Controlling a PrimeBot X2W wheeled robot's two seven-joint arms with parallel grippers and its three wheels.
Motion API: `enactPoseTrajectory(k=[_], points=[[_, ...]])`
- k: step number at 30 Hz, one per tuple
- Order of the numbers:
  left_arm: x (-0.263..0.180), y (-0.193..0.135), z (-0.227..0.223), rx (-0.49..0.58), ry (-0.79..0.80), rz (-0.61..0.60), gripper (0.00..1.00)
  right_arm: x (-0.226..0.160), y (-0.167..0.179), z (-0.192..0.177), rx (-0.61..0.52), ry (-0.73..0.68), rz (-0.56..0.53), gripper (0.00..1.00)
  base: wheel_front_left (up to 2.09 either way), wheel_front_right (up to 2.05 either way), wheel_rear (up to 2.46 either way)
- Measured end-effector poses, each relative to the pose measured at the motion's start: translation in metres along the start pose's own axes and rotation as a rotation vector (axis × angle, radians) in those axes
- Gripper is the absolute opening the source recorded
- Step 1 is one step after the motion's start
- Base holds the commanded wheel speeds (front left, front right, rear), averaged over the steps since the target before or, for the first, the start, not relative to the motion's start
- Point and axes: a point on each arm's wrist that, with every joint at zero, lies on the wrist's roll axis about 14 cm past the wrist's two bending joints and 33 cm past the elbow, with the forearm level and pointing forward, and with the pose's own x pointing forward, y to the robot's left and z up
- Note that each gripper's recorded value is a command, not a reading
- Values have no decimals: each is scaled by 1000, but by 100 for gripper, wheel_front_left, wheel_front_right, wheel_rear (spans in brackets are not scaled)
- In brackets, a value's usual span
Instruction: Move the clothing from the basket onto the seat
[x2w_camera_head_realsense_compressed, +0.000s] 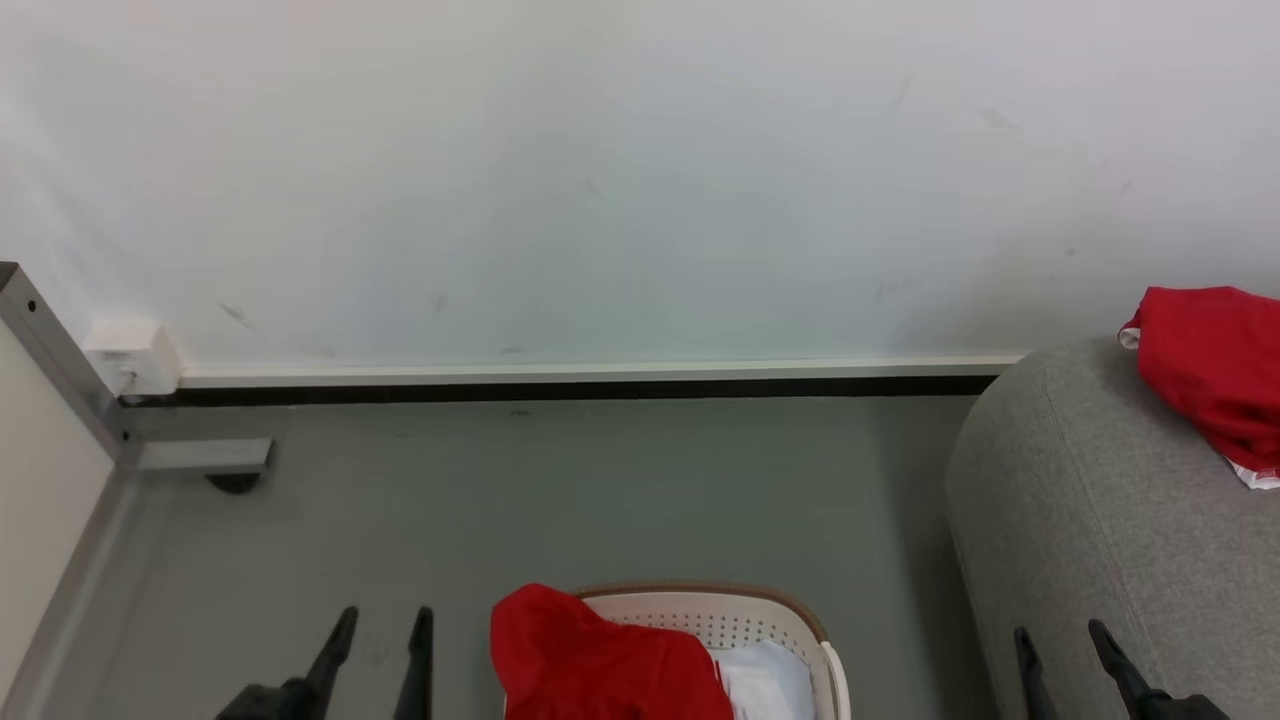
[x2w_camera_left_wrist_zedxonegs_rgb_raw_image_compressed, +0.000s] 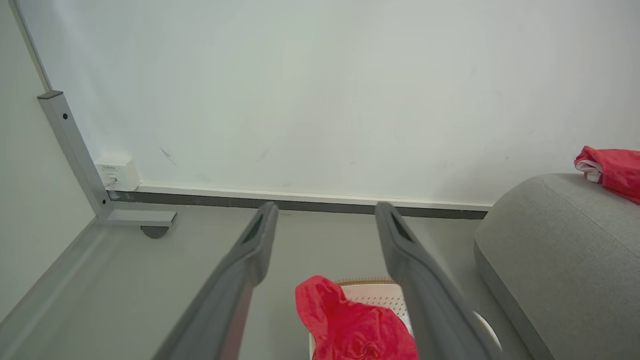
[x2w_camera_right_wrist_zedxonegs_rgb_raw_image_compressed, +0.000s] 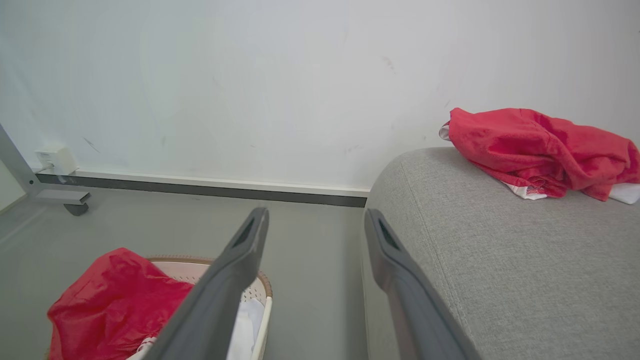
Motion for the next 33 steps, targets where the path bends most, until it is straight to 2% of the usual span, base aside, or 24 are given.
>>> enactPoseTrajectory(k=[5, 10, 17, 25, 33], points=[[24, -25, -1, 21, 13, -84, 100, 7, 1, 0, -6, 2, 4, 100, 0, 0, 0], [60, -51, -9, 59, 79, -177, 100, 30, -4, 16, -18, -41, -2, 100, 0, 0, 0], [118, -93, -49, 165, 236, -323, 100, 71, -15, 26, -35, -73, -17, 100, 0, 0, 0], [148, -134, -146, 267, 503, -496, 100, 114, -34, 9, -34, -56, -45, 100, 0, 0, 0], [134, -140, -264, 385, 824, -612, 100, 139, -53, -28, -9, 6, -76, 100, 0, 0, 0]])
